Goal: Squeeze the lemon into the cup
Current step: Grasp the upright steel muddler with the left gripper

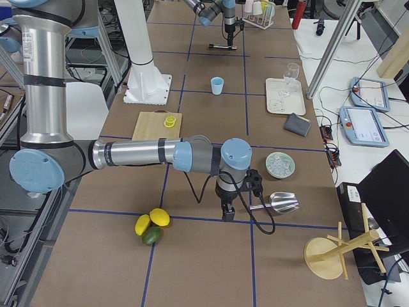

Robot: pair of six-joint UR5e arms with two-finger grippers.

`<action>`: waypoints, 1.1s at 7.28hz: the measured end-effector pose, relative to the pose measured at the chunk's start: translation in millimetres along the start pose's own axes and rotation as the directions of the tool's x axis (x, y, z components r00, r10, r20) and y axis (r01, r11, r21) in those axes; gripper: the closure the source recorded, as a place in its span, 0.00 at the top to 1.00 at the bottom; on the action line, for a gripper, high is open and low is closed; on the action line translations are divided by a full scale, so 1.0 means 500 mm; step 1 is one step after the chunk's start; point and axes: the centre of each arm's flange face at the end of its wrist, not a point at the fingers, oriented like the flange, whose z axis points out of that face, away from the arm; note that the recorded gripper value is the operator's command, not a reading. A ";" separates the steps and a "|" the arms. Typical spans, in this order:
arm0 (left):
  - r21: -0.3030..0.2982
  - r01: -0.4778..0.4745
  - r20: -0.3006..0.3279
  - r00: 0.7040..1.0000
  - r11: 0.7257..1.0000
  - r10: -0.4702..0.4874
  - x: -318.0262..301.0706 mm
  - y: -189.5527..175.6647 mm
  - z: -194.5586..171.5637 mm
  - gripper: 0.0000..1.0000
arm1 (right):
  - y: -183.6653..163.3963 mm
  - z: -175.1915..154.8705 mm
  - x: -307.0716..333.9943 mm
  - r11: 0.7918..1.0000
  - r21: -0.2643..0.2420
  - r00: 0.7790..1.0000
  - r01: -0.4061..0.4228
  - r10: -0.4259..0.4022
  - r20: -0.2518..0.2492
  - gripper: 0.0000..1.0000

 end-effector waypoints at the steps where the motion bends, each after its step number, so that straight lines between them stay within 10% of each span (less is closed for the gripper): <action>1: -0.001 0.000 0.001 1.000 1.000 0.000 0.001 0.001 0.001 0.00 | 0.003 0.000 0.003 1.000 0.000 1.000 0.000 0.000 0.000 1.00; 8: 0.070 -0.023 -0.003 1.000 0.997 0.023 0.027 -0.017 -0.055 0.00 | 0.008 0.000 0.009 1.000 0.000 1.000 0.005 -0.005 0.001 1.00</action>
